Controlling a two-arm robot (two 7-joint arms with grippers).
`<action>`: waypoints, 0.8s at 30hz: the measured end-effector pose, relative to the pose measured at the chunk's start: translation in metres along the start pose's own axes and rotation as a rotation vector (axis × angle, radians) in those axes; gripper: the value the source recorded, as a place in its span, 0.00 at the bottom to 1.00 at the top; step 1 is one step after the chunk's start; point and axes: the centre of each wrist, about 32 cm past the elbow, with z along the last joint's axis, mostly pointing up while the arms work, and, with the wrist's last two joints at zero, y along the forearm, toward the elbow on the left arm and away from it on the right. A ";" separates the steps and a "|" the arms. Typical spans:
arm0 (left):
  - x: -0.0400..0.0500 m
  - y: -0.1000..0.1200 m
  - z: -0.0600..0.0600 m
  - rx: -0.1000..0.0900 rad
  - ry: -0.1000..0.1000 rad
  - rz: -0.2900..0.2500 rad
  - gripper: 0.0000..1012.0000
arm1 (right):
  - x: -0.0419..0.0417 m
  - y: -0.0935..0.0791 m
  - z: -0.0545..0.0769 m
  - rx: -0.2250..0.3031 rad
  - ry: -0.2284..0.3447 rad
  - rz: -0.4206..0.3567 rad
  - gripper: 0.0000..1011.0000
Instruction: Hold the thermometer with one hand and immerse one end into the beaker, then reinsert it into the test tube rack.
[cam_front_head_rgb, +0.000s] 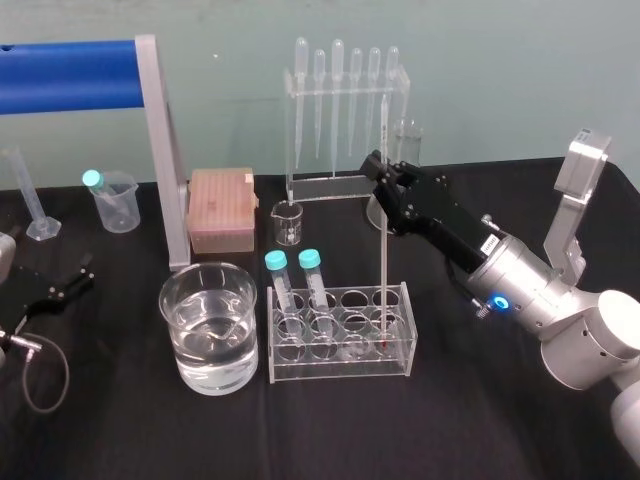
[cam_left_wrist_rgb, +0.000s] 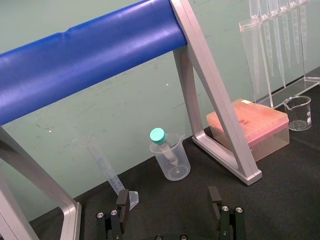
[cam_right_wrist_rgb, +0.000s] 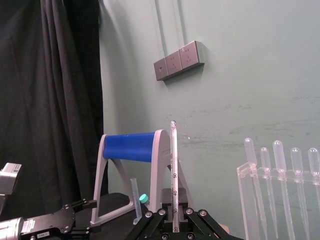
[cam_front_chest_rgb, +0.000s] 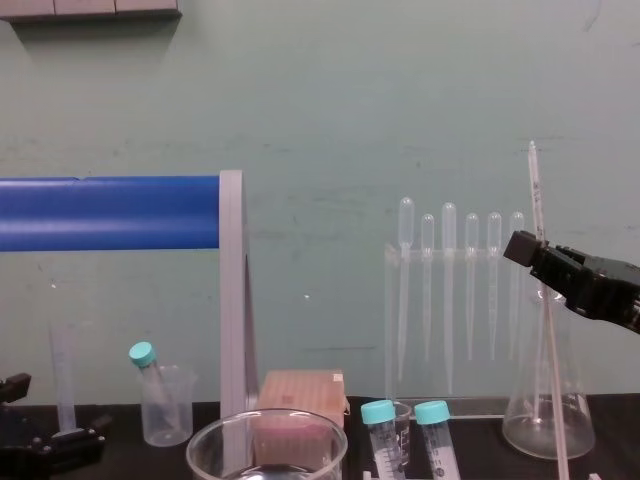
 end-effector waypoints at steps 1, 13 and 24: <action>0.0000 0.000 0.000 0.000 0.000 0.000 1.00 | 0.0000 0.000 0.000 0.000 0.000 0.001 0.06; 0.0000 0.000 0.000 0.000 0.000 0.000 1.00 | 0.0002 0.000 0.000 0.000 -0.001 0.003 0.15; 0.0000 0.000 0.000 0.000 0.000 0.000 1.00 | 0.0003 0.000 0.000 0.001 -0.002 0.004 0.48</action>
